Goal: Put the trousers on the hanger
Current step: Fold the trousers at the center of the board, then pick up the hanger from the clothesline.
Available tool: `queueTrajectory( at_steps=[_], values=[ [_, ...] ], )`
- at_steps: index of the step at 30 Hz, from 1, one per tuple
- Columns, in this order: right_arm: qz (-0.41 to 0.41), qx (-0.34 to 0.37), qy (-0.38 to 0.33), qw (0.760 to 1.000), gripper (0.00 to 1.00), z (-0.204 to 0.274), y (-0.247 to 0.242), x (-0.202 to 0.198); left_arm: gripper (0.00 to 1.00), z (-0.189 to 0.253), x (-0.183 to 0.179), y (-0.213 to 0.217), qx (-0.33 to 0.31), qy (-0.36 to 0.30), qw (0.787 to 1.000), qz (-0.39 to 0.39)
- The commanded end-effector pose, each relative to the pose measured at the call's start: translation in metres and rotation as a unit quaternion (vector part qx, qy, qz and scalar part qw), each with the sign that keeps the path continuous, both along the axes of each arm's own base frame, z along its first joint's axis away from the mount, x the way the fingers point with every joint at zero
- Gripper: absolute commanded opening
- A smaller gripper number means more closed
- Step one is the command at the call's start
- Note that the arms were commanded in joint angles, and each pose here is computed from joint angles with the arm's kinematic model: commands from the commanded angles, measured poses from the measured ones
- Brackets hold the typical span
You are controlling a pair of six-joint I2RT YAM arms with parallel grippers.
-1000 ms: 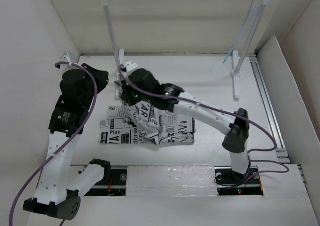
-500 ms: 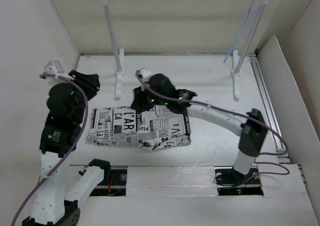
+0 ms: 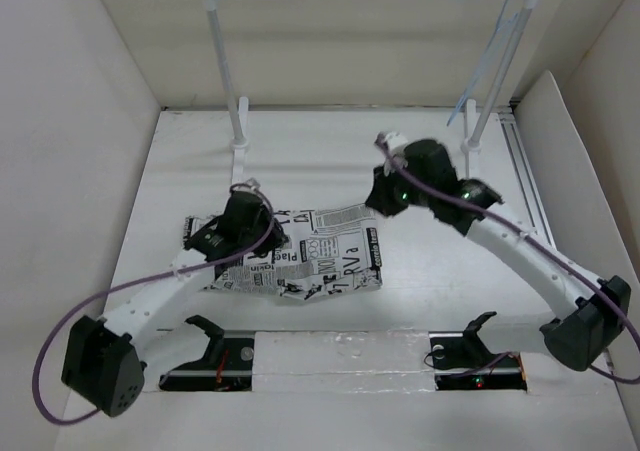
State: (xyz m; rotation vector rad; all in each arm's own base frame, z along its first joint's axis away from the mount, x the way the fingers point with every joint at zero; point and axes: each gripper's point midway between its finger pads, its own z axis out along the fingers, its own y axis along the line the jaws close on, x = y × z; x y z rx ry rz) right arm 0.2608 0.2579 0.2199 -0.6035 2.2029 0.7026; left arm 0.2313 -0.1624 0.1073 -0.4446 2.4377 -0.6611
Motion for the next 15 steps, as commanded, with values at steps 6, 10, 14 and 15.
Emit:
queueTrajectory(
  at_steps=[6,10,14,15],
  values=[
    [-0.135,0.082,-0.245,0.957,0.37,0.237,-0.132,0.087,0.0,0.093,0.026,-0.138,0.122,-0.16,0.972,-0.119],
    [-0.174,0.126,-0.236,0.948,0.62,0.238,-0.186,0.137,0.0,0.092,0.006,-0.169,0.092,-0.168,0.968,-0.165],
    [-0.142,0.158,-0.231,0.949,0.7,0.231,-0.198,0.177,0.03,0.082,-0.015,-0.175,0.041,-0.156,0.966,-0.203],
    [-0.138,0.161,-0.232,0.949,0.7,0.231,-0.198,0.183,0.04,0.075,-0.02,-0.171,0.044,-0.151,0.965,-0.209]
  ],
)
